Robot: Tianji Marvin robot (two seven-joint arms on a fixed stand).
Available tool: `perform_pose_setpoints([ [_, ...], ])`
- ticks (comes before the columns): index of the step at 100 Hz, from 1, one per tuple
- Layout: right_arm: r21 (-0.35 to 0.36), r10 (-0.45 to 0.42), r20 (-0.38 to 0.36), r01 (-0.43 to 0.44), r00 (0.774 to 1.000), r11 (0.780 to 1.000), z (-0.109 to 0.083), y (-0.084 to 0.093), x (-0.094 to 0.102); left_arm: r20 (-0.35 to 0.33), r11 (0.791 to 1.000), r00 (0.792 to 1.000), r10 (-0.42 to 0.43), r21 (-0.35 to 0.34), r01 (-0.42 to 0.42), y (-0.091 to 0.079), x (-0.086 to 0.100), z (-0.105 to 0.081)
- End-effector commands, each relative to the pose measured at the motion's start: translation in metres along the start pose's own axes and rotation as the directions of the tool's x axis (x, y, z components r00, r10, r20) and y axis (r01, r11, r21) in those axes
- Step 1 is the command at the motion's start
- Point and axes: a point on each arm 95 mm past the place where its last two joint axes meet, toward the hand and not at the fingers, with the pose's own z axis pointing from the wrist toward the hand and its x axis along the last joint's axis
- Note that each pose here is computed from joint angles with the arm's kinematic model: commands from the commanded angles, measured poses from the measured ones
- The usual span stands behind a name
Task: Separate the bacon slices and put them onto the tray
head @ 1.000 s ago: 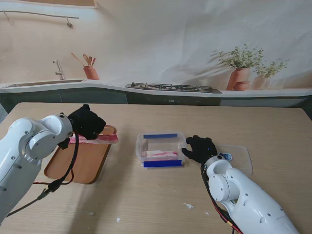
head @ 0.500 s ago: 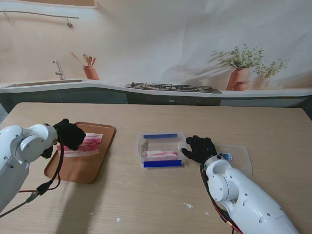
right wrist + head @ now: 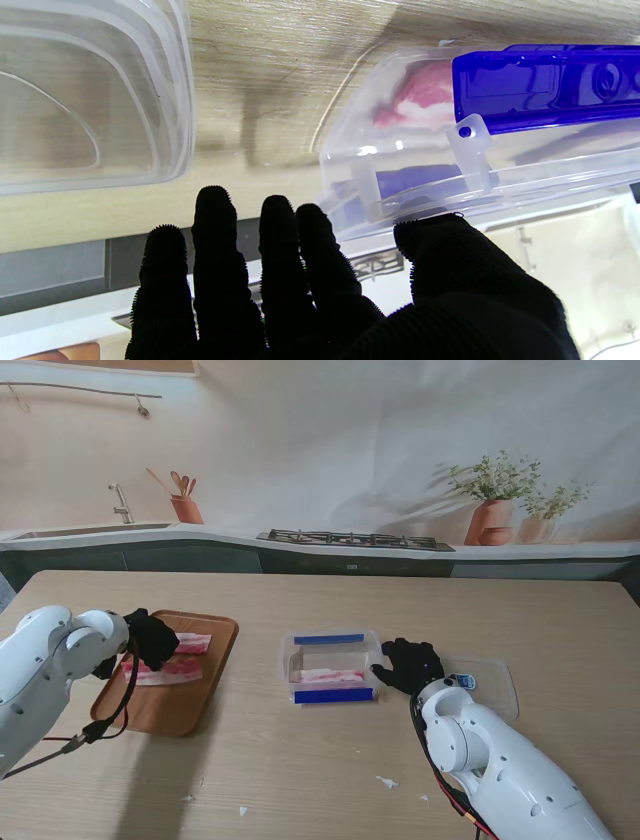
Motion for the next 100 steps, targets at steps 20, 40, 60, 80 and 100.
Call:
perform_pose_setpoints([
  [20,0.058,0.001,0.004,-0.002,1.000,0.998,-0.005,-0.019,0.002,0.027,0.998,0.999,0.033,-0.058,-0.031,-0.003,-0.010,0.014],
  [40,0.058,0.001,0.006,-0.001,1.000,0.998,-0.005,-0.019,0.002,0.045,0.998,0.998,0.042,-0.049,-0.040,0.003,-0.012,0.021],
  [60,0.060,0.000,0.006,-0.001,1.000,0.998,-0.004,-0.019,0.002,0.035,0.996,0.997,0.074,-0.043,-0.072,0.002,-0.011,0.024],
  [80,0.057,0.001,0.007,-0.001,1.000,0.998,-0.005,-0.019,0.001,0.031,0.994,0.995,0.090,-0.057,-0.088,0.003,-0.009,0.029],
  [100,0.055,0.002,0.008,-0.002,1.000,0.998,-0.005,-0.019,0.001,0.032,0.990,0.993,0.114,-0.087,-0.111,0.006,-0.009,0.033],
])
